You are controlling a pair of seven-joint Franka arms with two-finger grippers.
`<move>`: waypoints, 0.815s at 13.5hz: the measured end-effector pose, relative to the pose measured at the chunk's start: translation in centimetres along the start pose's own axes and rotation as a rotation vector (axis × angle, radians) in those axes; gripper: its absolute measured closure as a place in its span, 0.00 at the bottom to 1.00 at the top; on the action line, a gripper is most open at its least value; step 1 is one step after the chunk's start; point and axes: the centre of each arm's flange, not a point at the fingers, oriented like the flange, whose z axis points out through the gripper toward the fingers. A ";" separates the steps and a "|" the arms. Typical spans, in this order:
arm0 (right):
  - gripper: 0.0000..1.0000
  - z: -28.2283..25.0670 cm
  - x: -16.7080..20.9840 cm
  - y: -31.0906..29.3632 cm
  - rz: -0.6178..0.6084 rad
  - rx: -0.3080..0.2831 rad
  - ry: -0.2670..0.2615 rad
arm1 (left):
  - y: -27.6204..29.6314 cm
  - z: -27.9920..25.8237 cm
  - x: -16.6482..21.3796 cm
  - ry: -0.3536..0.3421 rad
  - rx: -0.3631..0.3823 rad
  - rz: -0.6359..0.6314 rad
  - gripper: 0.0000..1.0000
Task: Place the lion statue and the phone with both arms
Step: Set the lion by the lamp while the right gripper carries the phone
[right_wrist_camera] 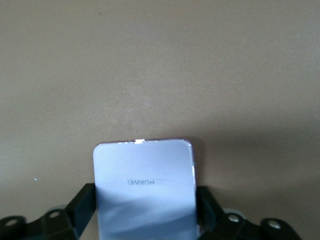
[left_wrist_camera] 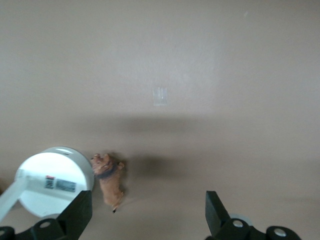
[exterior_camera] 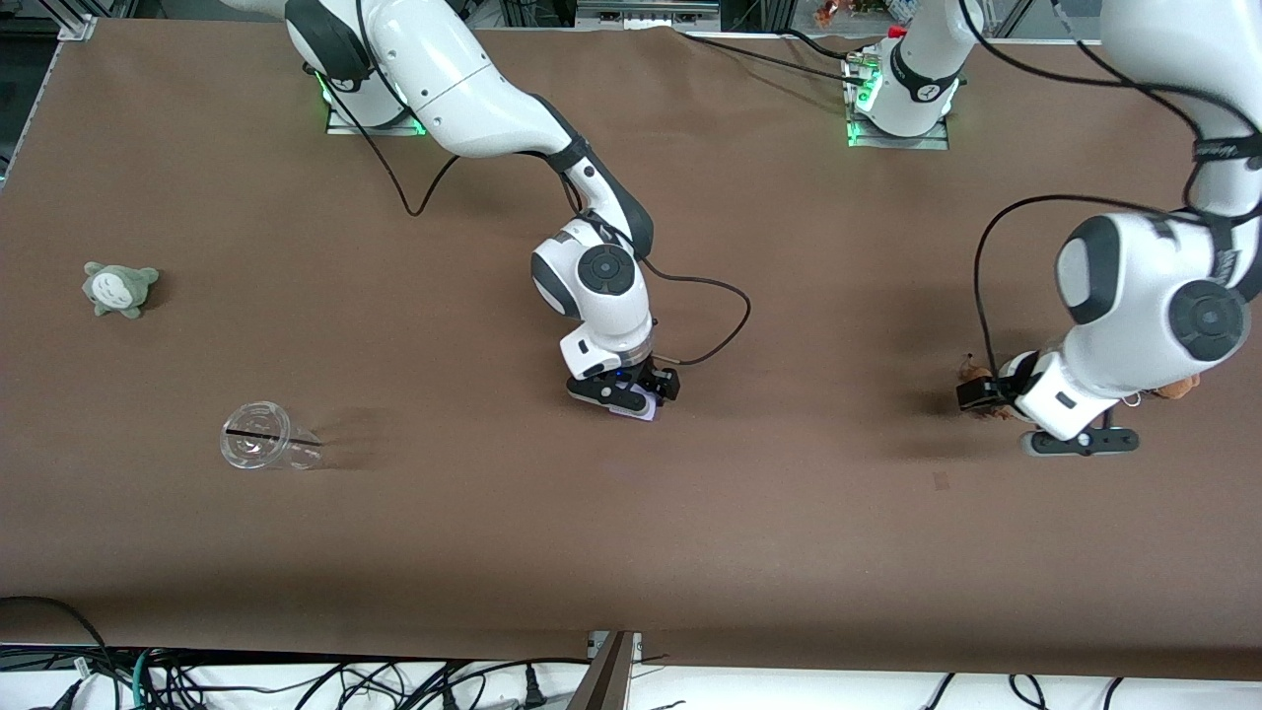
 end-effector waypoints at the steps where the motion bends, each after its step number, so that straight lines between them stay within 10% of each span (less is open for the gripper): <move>1: 0.18 0.0 0.0 -0.1 -0.001 0.001 0.001 | -0.1 -2.7 0.0 0.015 -0.004 -0.001 0.00; 11: 0.18 -3.3 7.1 3.3 -0.212 -0.115 0.002 | -4.9 -21.5 -8.6 0.029 -0.036 -0.064 0.00</move>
